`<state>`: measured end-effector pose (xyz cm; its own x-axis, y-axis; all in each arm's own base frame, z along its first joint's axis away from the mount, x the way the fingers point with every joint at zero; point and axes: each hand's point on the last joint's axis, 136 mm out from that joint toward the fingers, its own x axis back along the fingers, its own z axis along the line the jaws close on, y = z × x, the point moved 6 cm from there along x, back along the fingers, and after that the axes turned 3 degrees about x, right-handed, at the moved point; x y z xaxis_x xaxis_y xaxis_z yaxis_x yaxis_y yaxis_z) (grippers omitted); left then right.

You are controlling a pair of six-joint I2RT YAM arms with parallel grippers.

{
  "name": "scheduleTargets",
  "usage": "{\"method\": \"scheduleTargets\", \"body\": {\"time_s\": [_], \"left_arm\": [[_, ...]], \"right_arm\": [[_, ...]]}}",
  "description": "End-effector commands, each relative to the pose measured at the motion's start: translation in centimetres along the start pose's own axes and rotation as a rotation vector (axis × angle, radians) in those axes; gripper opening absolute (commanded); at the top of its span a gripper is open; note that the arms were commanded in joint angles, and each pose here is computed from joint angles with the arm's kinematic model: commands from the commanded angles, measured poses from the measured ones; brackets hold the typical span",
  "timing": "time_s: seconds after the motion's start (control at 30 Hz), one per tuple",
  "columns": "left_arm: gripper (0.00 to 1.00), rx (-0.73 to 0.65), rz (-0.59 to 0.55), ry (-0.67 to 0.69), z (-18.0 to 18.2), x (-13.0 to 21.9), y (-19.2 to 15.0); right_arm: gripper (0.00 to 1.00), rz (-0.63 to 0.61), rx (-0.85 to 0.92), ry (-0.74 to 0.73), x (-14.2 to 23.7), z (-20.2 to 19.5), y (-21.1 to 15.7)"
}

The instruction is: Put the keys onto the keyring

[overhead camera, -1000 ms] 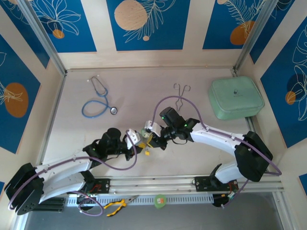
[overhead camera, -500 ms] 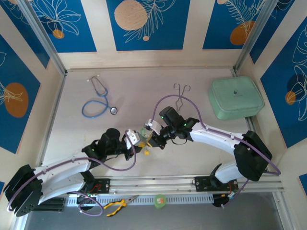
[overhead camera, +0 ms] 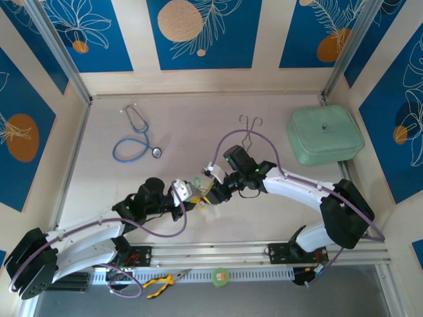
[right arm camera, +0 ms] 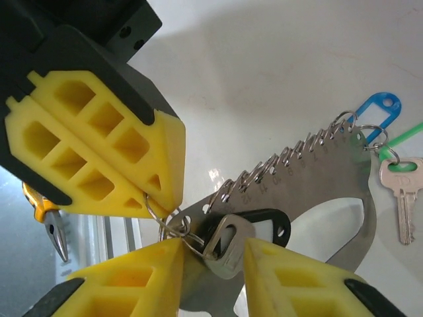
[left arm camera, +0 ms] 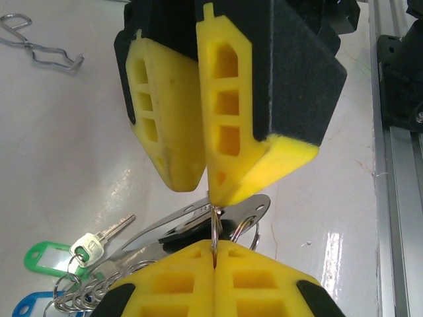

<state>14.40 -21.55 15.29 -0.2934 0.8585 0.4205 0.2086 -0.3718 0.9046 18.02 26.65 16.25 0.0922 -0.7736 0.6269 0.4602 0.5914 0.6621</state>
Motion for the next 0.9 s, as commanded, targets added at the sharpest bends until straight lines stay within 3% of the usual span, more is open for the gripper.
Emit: {"method": "scheduleTargets", "body": {"time_s": [0.0, 0.33, 0.73, 0.87], "left_arm": [[0.0, -0.051, -0.067, -0.035, -0.6, 0.0, 0.9], [0.0, -0.098, -0.152, -0.077, -0.9, -0.5, 0.9], [0.0, -0.12, -0.169, -0.096, -1.2, -0.6, 1.0], [0.0, -0.126, -0.171, -0.103, -1.3, -0.5, 1.0]], "right_arm": [[0.33, -0.063, 0.107, 0.042, 1.5, 1.3, 0.5], [0.33, -0.108, 0.603, 0.022, 2.1, 2.1, 0.6], [0.29, -0.059, 0.733, 0.038, 0.3, 2.0, -0.1], [0.23, -0.05, 0.728, -0.004, 0.0, 1.4, 0.0]]}}
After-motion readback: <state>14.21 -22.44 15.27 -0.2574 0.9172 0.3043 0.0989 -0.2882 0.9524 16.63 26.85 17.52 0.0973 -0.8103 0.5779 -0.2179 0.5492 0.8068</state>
